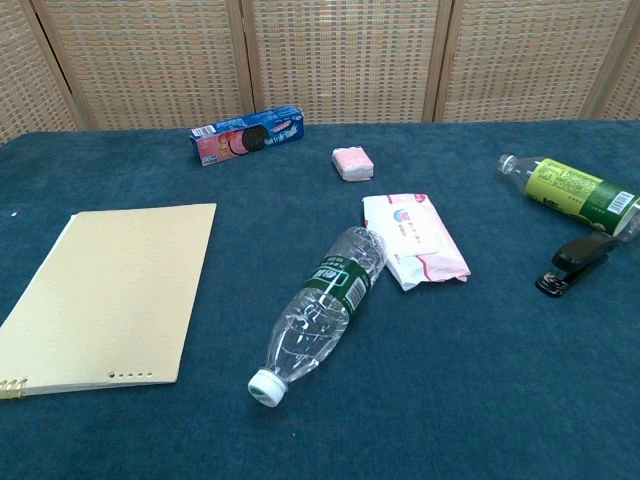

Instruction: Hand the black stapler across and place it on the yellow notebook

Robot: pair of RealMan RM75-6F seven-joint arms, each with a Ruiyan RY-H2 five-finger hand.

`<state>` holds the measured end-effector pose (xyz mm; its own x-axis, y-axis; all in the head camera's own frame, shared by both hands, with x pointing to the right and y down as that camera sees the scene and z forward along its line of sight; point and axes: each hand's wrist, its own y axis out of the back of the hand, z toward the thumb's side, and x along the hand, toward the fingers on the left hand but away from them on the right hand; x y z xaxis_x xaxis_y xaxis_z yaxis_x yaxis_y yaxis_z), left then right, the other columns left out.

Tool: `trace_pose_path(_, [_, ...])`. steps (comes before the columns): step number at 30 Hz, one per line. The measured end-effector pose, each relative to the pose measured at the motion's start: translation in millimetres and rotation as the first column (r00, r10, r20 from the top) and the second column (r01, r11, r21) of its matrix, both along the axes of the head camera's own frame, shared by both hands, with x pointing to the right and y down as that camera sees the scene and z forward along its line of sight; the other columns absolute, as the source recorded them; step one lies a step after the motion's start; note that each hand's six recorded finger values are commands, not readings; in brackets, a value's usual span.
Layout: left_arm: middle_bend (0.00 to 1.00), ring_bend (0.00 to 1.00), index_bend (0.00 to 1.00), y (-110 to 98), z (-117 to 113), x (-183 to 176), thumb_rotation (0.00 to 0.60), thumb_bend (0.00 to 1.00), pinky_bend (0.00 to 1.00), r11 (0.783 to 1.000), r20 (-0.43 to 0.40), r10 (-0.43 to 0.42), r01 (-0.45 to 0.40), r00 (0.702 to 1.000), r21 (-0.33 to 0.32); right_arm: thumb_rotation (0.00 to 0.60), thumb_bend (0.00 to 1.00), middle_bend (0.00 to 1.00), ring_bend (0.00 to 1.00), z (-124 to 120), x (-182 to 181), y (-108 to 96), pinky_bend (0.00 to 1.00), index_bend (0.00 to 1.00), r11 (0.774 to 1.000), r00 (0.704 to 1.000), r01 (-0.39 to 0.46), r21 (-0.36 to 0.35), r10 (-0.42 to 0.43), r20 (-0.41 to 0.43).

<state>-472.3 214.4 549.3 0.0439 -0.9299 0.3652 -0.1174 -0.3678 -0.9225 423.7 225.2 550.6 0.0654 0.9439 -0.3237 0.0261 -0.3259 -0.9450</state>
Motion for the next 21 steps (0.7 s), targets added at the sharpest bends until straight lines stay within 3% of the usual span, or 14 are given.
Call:
trace_pose_path(9, [0.0, 0.0, 0.0, 0, 1, 1, 0.6, 0.0, 0.0, 1.0, -0.002, -0.009, 0.009, 1.0, -0.005, 0.6, 0.0, 0.0, 0.0, 11, -6, -2, 0.0, 0.0, 0.999, 1.0, 0.008, -0.046, -0.006, 0.026])
trace_pose_path(15, [0.0, 0.0, 0.0, -2, 8, 4, 0.6, 0.0, 0.0, 1.0, 0.0, -0.008, 0.008, 1.0, -0.005, 0.6, 0.0, 0.01, 0.0, 36, -25, -32, 0.0, 0.0, 0.989, 0.991, 0.105, -0.105, -0.095, 0.095])
trace_pose_path(21, [0.0, 0.0, 0.0, -5, 15, 7, 0.6, 0.0, 0.0, 1.0, 0.01, -0.011, 0.011, 1.0, -0.006, 0.6, 0.08, 0.07, 0.01, 79, -43, -75, 0.02, 0.05, 0.952, 0.969, 0.228, -0.202, -0.202, 0.142])
